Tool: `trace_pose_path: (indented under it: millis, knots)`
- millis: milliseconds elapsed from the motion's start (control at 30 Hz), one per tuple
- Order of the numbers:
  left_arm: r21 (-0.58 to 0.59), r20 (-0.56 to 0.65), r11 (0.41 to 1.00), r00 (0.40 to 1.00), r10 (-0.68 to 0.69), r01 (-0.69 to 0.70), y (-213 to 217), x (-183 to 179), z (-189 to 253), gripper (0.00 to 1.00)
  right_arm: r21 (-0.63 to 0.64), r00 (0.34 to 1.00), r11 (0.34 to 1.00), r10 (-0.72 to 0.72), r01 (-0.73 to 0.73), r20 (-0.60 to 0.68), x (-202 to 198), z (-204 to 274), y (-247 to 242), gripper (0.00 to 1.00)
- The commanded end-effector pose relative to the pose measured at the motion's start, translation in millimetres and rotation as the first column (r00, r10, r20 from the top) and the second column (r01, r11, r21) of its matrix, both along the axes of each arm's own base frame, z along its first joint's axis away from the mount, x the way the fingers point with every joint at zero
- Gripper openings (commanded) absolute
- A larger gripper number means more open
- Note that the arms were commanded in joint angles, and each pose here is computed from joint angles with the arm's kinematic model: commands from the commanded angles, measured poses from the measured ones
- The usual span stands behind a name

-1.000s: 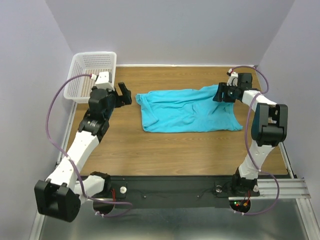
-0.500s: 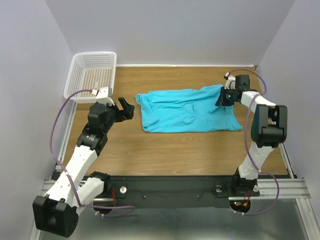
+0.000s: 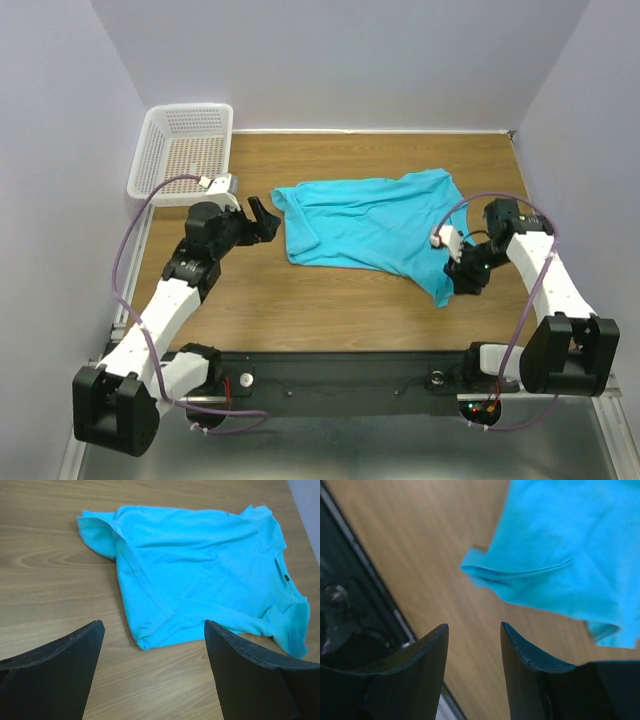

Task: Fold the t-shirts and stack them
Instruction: Flatten the tshirt out

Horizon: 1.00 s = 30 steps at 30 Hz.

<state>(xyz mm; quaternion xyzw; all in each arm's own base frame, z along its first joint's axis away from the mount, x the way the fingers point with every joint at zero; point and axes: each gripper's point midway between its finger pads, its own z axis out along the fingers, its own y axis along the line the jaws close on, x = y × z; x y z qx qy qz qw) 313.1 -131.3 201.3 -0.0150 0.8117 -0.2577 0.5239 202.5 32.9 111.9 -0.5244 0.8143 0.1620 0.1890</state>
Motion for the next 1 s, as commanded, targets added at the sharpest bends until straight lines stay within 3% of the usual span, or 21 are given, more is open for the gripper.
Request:
trace_pose_path:
  millis: [0,67,167,200,333,433,500,533,567,667,700,867,967]
  knots:
    - [-0.051,-0.043,0.994,0.994,-0.104,0.101,-20.2,-0.8,-13.3,0.89,-0.037,0.990,0.990,0.138,-0.138,-0.004,-28.3,10.2,-4.4,0.52]
    - [-0.067,-0.079,0.991,0.989,-0.123,0.117,-24.8,-2.0,-22.4,0.88,-0.004,0.988,0.993,0.118,-0.118,0.103,-6.0,27.6,3.1,0.53]
    - [-0.084,-0.145,0.990,0.982,-0.122,0.111,-27.7,-0.4,-40.1,0.83,0.123,0.981,0.992,-0.062,0.039,0.186,25.8,47.0,19.2,0.54]
    - [-0.106,-0.184,0.989,0.976,-0.119,0.101,-31.4,0.1,-47.9,0.83,0.189,0.958,0.970,-0.192,0.153,0.214,50.8,53.9,22.3,0.55]
    - [-0.112,-0.263,0.990,0.958,-0.115,0.088,-54.0,4.1,-64.3,0.81,0.342,0.933,0.890,-0.349,0.302,0.085,85.7,41.1,39.3,0.64]
    - [-0.090,-0.324,0.995,0.943,-0.074,0.047,-76.1,13.3,-75.5,0.81,0.385,0.906,0.834,-0.424,0.396,-0.015,100.0,29.1,45.2,0.64]
    - [-0.004,-0.399,1.000,0.917,0.005,-0.007,-79.9,17.8,-100.6,0.81,0.390,0.880,0.803,-0.473,0.451,-0.042,108.9,24.2,44.2,0.64]
    - [0.004,-0.390,1.000,0.921,0.005,-0.004,-95.3,24.0,-90.9,0.81,0.379,0.871,0.797,-0.490,0.470,-0.048,110.5,20.1,42.0,0.63]
    - [0.093,-0.437,0.995,0.896,0.077,-0.040,-90.8,23.9,-113.9,0.81,0.377,0.866,0.792,-0.498,0.480,-0.055,112.0,17.2,41.5,0.63]
    - [0.182,-0.429,0.981,0.893,0.139,-0.065,-102.4,35.1,-115.0,0.81,0.365,0.856,0.787,-0.512,0.497,-0.063,108.0,9.0,39.9,0.63]
    - [0.261,-0.434,0.962,0.880,0.193,-0.082,-99.7,32.6,-130.8,0.80,0.371,0.855,0.784,-0.516,0.497,-0.057,107.6,9.6,40.1,0.63]
    - [0.435,-0.410,0.897,0.868,0.278,-0.082,-99.7,39.2,-150.2,0.72,0.383,0.849,0.772,-0.524,0.507,-0.067,101.3,4.0,42.5,0.63]
    - [0.490,-0.395,0.866,0.862,0.320,-0.097,-95.2,43.8,-152.3,0.62,0.388,0.847,0.768,-0.528,0.510,-0.068,101.0,3.8,43.0,0.63]
